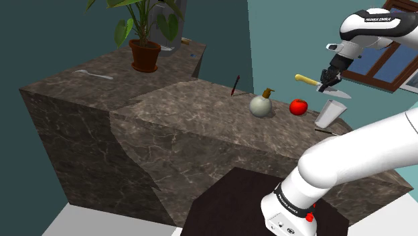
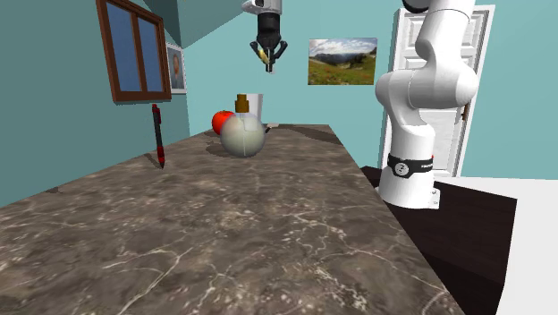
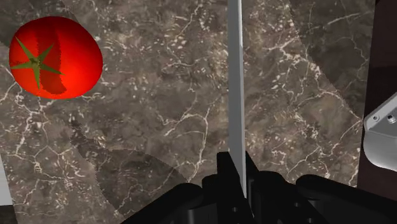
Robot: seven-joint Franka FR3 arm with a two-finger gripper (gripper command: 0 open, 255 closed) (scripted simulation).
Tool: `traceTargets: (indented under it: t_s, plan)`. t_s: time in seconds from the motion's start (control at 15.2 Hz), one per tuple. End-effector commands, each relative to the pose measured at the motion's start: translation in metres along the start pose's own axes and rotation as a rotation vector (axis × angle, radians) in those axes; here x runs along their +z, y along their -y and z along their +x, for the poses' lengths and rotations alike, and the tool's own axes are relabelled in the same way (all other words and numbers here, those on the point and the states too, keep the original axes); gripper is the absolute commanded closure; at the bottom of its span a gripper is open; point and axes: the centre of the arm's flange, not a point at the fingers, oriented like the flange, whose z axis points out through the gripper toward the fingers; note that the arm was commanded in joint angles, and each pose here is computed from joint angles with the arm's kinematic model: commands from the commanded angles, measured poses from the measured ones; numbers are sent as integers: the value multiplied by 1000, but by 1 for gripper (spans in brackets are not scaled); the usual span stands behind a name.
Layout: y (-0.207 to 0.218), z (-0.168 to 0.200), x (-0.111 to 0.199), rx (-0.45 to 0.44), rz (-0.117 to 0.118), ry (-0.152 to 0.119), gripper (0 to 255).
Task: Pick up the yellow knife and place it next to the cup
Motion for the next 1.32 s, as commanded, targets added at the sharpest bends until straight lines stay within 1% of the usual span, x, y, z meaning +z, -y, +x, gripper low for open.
traceTargets:
  t_s: [0.0, 0.33, 0.4, 1.25]
  plan:
    - [2, -28, -1, -1, 0, 1, 255]
    - [8, -94, -2, -1, 0, 1, 255]
    - [8, -102, -2, -1, 0, 1, 255]
    - [8, -103, 66, -1, 0, 1, 255]
